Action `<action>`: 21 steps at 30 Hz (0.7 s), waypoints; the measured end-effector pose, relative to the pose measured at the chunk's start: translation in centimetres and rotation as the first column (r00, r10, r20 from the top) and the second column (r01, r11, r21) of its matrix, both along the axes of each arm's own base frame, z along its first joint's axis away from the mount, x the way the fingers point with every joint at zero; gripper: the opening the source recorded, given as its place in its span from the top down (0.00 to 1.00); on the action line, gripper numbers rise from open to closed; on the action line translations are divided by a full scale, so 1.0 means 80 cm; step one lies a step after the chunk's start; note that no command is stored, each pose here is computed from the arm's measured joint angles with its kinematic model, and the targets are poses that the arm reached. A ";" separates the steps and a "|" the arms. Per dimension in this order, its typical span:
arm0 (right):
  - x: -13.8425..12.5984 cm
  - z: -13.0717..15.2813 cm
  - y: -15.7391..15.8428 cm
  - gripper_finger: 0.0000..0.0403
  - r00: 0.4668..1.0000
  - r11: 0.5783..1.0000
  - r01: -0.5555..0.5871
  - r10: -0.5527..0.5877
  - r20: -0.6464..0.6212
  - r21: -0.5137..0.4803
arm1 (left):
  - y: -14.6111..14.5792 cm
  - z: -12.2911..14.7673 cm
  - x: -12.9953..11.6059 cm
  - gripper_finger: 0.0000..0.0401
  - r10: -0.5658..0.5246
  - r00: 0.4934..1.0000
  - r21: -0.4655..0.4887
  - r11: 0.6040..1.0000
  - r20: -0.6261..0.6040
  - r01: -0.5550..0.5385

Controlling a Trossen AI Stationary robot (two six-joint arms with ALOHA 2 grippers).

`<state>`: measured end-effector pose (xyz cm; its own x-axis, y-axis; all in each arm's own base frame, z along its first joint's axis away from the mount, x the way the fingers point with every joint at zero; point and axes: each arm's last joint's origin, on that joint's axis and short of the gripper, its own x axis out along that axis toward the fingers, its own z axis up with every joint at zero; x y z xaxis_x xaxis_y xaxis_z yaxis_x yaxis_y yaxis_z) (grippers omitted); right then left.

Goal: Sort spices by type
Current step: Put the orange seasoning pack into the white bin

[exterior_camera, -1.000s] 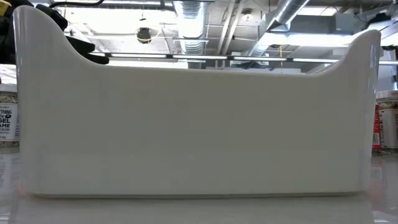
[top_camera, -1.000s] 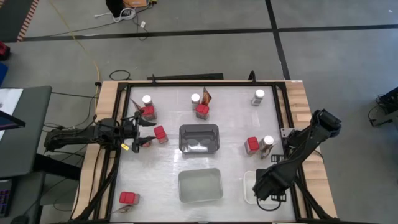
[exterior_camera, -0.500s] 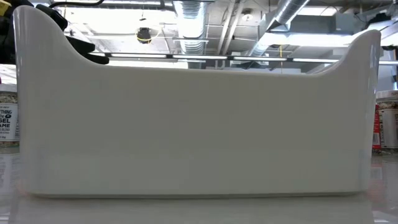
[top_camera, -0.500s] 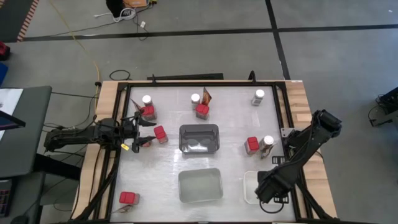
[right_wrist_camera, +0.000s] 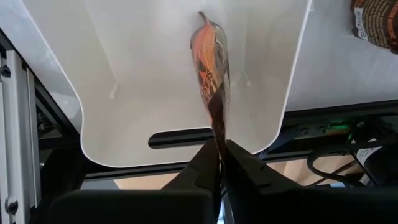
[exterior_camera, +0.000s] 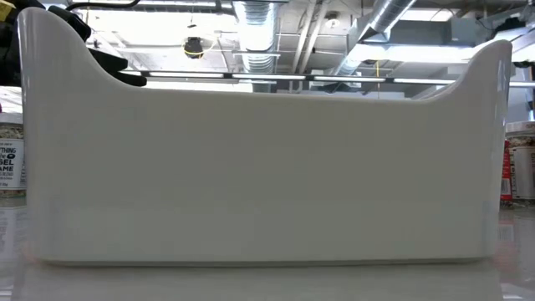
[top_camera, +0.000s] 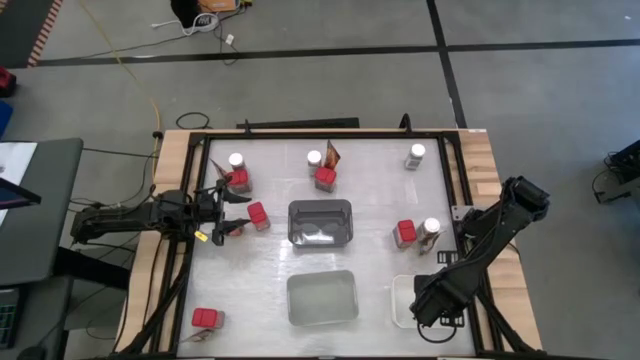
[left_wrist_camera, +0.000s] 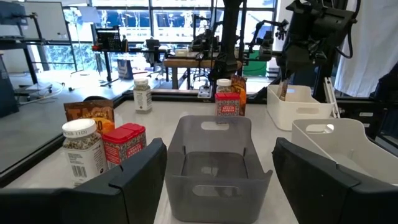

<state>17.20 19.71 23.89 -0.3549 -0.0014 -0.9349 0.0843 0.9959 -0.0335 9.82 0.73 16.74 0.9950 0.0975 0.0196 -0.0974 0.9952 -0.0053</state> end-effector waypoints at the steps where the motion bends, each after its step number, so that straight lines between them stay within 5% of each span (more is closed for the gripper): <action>1: 0.000 0.000 0.000 0.86 1.000 1.000 0.001 -0.001 0.000 0.000 | 0.000 0.000 0.000 0.30 0.000 1.000 0.000 1.000 0.000 0.000; 21: 0.001 0.004 0.001 0.52 1.000 1.000 0.008 -0.008 0.008 0.005 | 0.000 0.000 0.000 0.30 0.000 1.000 0.000 1.000 0.000 0.000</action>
<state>17.32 19.82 24.25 -0.3470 0.0056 -0.9378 0.0924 0.9953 -0.0282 9.82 0.74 16.73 0.9950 0.0977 0.0193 -0.0976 0.9952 -0.0050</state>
